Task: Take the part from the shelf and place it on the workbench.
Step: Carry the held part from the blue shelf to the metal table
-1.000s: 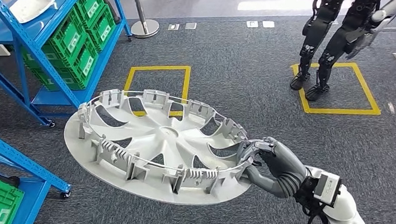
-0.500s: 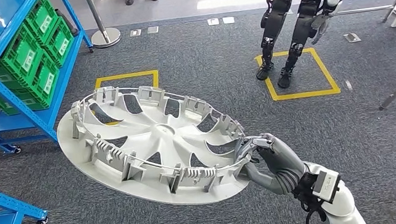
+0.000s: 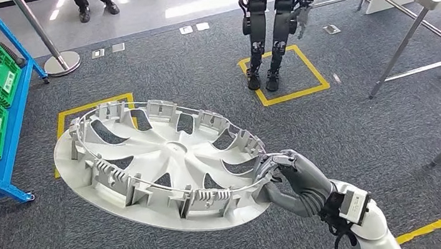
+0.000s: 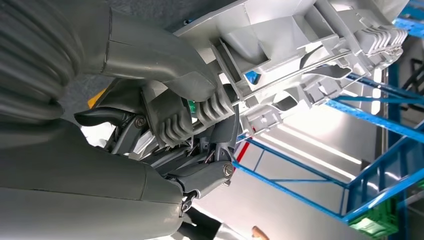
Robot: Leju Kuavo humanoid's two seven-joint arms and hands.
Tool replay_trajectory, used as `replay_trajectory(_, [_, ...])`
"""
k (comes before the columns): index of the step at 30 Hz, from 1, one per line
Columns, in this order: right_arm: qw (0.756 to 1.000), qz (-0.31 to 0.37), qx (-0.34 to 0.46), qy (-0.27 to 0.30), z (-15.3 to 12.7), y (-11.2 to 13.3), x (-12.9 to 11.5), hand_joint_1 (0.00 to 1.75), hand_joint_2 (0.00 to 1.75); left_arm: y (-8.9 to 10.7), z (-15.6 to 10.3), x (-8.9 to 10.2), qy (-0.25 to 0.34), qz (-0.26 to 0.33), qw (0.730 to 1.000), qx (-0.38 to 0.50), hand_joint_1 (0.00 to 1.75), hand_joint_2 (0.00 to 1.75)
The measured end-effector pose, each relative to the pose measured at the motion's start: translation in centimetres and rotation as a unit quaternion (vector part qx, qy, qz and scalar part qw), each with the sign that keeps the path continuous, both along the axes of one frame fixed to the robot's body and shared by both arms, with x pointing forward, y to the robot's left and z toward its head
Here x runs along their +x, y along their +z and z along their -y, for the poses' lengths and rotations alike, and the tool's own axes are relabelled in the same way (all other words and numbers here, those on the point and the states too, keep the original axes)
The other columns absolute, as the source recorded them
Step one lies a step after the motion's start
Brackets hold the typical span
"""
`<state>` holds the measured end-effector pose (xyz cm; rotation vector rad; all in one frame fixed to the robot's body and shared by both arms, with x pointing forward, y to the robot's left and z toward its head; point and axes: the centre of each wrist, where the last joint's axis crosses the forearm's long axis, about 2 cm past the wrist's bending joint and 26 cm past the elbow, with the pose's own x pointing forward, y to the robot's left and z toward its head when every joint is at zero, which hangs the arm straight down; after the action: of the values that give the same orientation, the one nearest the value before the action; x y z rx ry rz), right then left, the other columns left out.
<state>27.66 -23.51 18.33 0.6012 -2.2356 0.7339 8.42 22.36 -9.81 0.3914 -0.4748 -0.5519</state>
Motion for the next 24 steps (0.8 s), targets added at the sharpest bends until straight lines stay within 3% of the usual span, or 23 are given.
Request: replay_trajectory(24, [1.0, -0.007, 0.002, 0.006, 0.1, -0.66, -0.03, 1.75, 1.75, 0.1, 0.21, 0.35, -0.008, 0.008, 1.0, -0.002, 0.0, 1.75])
